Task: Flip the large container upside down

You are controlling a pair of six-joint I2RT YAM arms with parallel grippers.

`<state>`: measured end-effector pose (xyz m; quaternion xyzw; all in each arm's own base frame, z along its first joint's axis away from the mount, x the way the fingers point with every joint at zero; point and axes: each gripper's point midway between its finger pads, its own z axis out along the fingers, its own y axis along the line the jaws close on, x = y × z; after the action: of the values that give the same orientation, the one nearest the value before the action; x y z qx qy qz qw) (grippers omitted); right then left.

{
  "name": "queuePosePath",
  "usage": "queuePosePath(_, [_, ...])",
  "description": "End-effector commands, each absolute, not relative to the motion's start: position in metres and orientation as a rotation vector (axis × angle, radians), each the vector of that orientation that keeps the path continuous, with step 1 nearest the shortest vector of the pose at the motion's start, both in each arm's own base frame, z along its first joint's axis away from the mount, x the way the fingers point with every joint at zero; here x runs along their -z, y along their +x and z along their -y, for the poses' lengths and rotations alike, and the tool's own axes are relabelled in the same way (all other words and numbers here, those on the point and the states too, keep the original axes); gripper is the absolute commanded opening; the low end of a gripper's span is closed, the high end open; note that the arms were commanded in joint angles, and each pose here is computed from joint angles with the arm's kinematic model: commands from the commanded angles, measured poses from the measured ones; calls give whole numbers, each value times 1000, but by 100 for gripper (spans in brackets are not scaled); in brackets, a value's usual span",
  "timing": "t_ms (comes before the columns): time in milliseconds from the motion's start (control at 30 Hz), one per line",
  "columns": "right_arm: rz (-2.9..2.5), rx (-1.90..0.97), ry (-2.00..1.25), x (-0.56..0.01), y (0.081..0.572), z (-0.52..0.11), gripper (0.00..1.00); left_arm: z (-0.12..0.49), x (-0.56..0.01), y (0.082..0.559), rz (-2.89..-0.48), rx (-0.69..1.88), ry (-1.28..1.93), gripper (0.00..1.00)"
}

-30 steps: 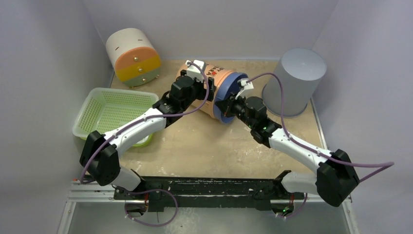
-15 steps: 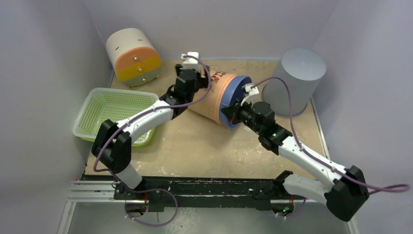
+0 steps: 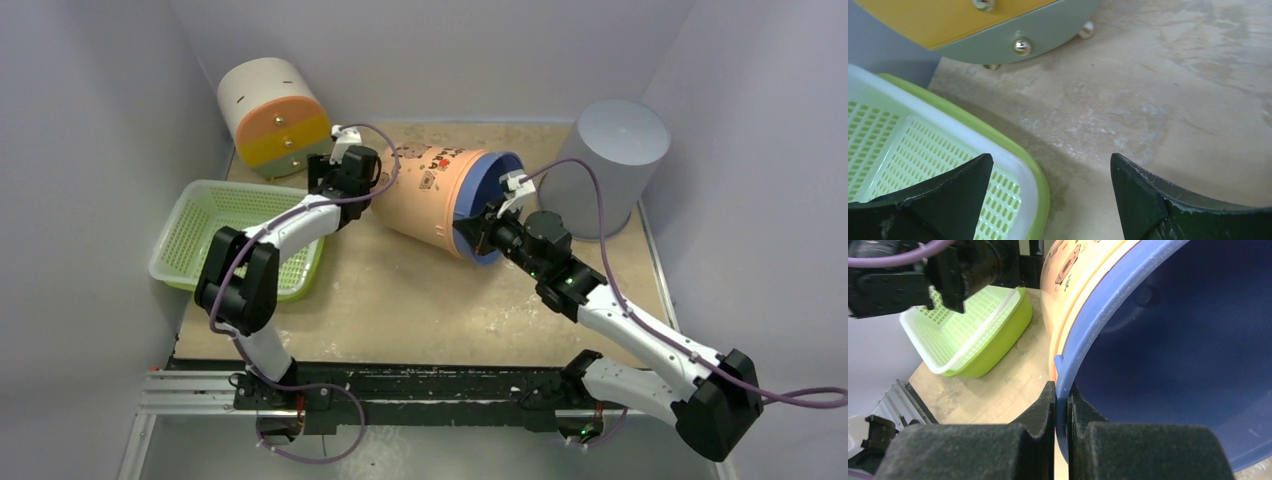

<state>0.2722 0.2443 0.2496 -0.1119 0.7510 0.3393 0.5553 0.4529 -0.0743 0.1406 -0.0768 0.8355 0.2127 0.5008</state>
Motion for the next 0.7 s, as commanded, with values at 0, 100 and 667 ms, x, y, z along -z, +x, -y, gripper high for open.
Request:
queuePosePath(0, [-1703,-799,-294,-252,287,-257,0,127,-239,446,-1877,-290,-126,84])
queuePosePath(100, [-1715,-778,-293,-242,294,-259,0,138,-276,438,-1840,-175,-135,84])
queuePosePath(667, [-1750,-802,-328,-221,306,-278,0,249,-336,408,-1666,428,174,84])
